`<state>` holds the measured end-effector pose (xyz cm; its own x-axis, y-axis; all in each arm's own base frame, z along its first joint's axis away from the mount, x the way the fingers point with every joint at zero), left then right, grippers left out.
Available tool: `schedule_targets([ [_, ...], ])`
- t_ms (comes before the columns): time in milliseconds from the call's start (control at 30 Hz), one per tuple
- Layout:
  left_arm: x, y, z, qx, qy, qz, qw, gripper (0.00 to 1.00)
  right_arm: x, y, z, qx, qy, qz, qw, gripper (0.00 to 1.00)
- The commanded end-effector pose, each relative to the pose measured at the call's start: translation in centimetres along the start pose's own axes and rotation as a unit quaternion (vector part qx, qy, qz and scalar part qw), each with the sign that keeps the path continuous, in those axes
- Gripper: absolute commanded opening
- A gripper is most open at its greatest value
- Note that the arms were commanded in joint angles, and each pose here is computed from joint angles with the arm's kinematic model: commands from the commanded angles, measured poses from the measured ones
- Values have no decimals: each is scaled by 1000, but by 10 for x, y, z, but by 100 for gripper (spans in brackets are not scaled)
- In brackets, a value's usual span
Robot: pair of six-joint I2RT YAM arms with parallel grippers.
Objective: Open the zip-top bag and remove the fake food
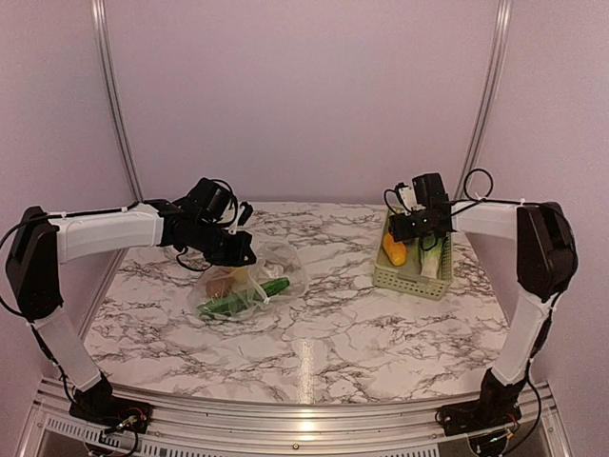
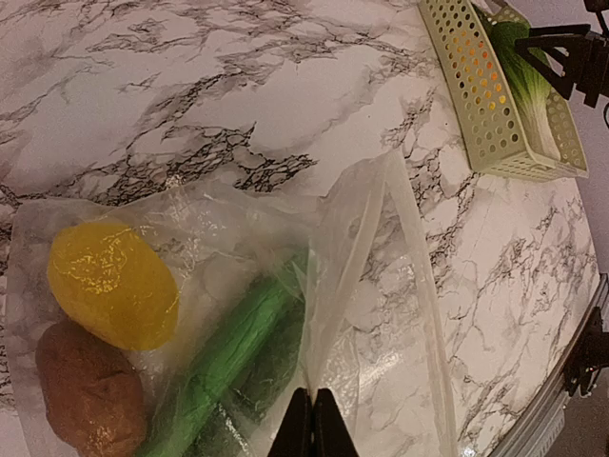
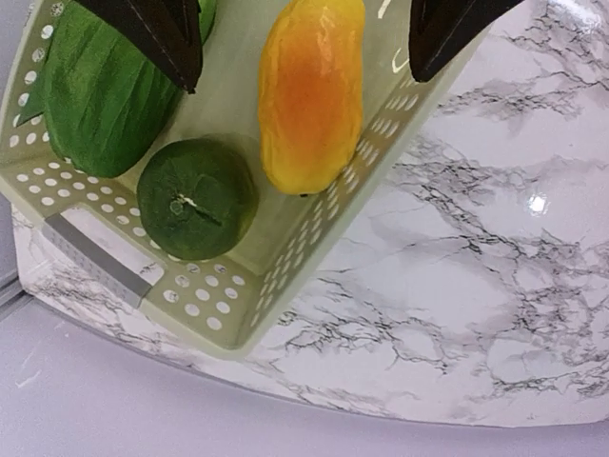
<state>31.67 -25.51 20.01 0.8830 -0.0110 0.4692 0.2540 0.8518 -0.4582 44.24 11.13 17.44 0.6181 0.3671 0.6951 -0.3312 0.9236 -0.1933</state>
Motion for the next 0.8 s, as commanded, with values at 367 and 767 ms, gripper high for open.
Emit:
schedule_targets([
  [367, -18, -11, 8, -96, 53, -53, 992, 0, 36, 198, 96, 358, -248, 191, 880, 53],
  [767, -24, -14, 8, -124, 70, -60, 988, 0, -8, 294, 70, 432, -238, 305, 815, 35],
])
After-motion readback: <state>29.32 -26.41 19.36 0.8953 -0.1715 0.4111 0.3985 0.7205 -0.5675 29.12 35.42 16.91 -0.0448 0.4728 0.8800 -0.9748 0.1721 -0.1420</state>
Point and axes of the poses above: each gripper's point midway between its finger pads, its own z axis back along the fingers, its own y axis along the line the jaws close on, x = y × z, the point moved 8 cm from there along z, back along the fingers, and after that the axes turned 9 degrees about z, right-handed, at the moved point
